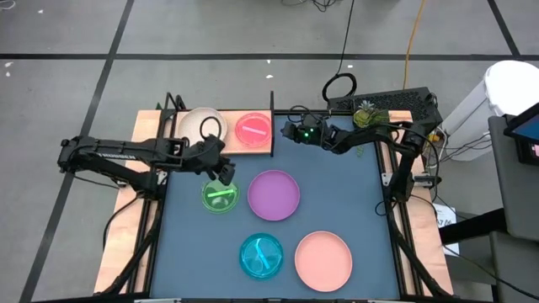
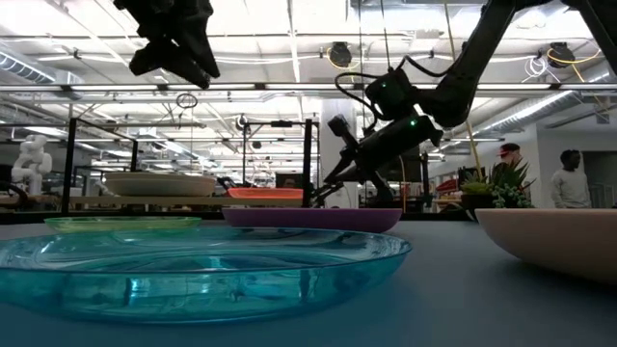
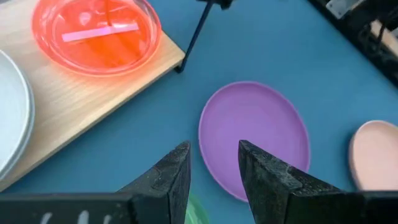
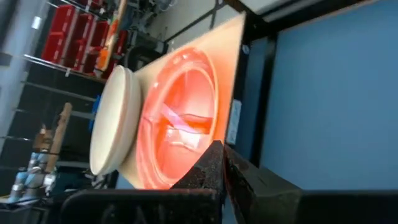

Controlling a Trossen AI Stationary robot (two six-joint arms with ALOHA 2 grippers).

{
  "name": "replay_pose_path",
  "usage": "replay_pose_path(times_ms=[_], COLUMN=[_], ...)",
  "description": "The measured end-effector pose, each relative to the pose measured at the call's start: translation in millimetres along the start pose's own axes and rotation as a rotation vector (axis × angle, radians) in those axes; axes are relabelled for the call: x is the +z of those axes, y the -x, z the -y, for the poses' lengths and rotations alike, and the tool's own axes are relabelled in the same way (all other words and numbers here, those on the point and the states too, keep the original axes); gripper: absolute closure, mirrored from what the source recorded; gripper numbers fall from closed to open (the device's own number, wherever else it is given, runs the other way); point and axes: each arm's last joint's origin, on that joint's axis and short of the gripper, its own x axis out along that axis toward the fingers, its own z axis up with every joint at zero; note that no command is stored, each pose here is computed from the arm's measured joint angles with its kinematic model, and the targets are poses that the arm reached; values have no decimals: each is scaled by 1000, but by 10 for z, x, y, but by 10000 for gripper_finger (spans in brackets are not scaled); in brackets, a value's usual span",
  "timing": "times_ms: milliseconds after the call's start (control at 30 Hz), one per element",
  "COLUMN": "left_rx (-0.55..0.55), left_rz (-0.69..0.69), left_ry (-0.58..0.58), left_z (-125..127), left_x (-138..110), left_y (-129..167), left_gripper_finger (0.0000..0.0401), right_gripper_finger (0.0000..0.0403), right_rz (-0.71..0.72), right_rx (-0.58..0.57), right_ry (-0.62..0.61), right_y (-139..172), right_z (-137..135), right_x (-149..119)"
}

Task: Place and stack plates onto a shelf
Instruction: Stack the pink plate on top of the orange plate on the shelf

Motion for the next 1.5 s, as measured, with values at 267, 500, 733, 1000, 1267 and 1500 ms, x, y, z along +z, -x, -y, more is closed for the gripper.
replay_pose_path(times_ms=[267, 500, 733, 1000, 1267, 1500], left_rx=[-12, -41, -60, -67, -64, -59], left_rz=[-38, -49, -58, -64, -69, -73], left_ry=[23, 19, 0, -11, -17, -22], left_z=[-18, 40, 84, 102, 102, 97], left_x=[-243, -318, -367, -391, -401, -405], left_y=[-172, -161, -135, -122, -119, -119], left_gripper_finger=[263, 263, 263, 263, 263, 263], right_gripper_finger=[403, 403, 403, 403, 403, 403], right_rz=[-6, -14, -8, -8, 6, 12], right_rx=[8, -7, 2, -22, -45, -27], right_ry=[-24, -24, 11, 22, 24, 23], right_y=[-245, -377, -368, -362, -361, -341], right_z=[-11, -70, -84, -68, -45, -80], right_x=[38, 67, 85, 87, 103, 129])
